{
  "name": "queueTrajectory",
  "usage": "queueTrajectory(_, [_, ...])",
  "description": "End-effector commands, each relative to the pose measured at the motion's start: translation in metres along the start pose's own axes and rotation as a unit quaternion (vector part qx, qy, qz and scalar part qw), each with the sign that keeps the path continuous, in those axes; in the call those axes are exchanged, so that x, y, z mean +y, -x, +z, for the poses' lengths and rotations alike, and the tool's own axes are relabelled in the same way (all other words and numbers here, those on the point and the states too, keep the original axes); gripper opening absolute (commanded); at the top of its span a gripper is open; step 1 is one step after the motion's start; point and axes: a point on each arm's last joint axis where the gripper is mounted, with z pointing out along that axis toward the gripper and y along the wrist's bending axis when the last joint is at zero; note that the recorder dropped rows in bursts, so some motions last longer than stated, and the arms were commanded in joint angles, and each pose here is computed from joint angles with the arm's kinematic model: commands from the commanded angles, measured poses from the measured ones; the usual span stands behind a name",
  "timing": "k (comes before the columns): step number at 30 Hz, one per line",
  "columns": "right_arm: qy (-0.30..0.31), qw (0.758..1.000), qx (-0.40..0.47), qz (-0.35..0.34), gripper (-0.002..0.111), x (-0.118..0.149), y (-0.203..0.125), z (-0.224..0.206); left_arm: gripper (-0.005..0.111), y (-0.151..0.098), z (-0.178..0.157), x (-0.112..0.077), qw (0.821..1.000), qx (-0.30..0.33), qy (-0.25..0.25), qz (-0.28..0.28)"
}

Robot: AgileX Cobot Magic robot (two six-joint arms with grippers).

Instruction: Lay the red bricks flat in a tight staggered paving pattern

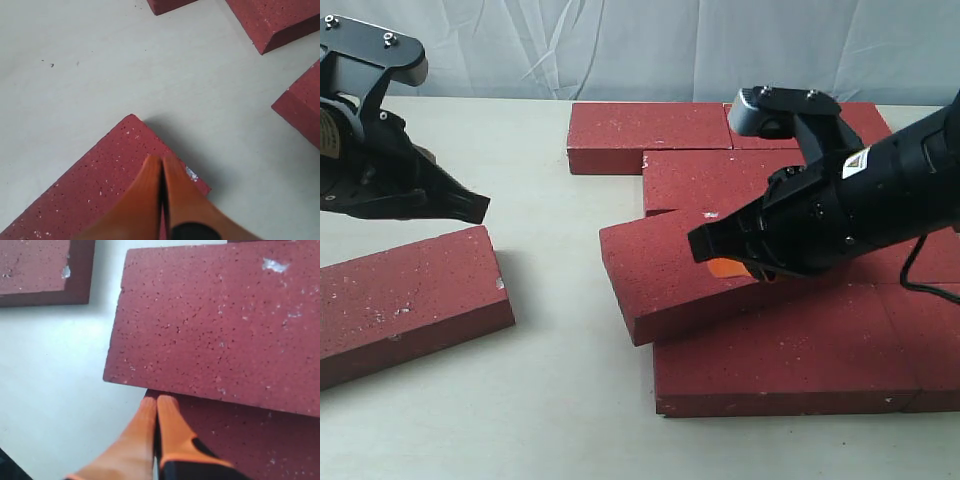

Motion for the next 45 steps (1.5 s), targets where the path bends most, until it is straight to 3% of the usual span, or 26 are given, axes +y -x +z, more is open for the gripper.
queueTrajectory(1, [-0.027,0.999,-0.026,-0.018,-0.001,-0.005,0.003,-0.009,0.000,0.002,-0.001,-0.003,1.000,-0.018,-0.013,-0.012])
queueTrajectory(10, [-0.099,0.990,-0.068,0.072,-0.001,-0.056,0.014,-0.026,0.000,0.004,-0.002,-0.008,0.997,-0.027,-0.043,-0.058])
queueTrajectory(16, [-0.138,0.979,-0.087,0.125,-0.001,-0.091,0.015,-0.039,0.000,0.001,0.013,-0.012,0.996,-0.001,-0.052,-0.078])
queueTrajectory(25, [-0.175,0.970,-0.088,0.142,-0.001,-0.123,0.035,-0.042,0.000,-0.007,0.057,-0.021,0.988,0.060,-0.063,-0.126])
queueTrajectory(34, [-0.209,0.971,-0.005,0.114,-0.001,-0.153,0.058,-0.021,0.000,-0.017,0.084,-0.029,0.977,0.104,-0.081,-0.165])
queueTrajectory(42, [-0.218,0.967,0.065,0.117,-0.001,-0.172,0.062,0.005,0.000,-0.032,0.105,-0.061,0.978,0.138,-0.103,-0.117])
queueTrajectory(45, [-0.216,0.966,0.076,0.121,-0.001,-0.176,0.060,0.012,0.000,-0.036,0.114,-0.071,0.976,0.137,-0.110,-0.128])
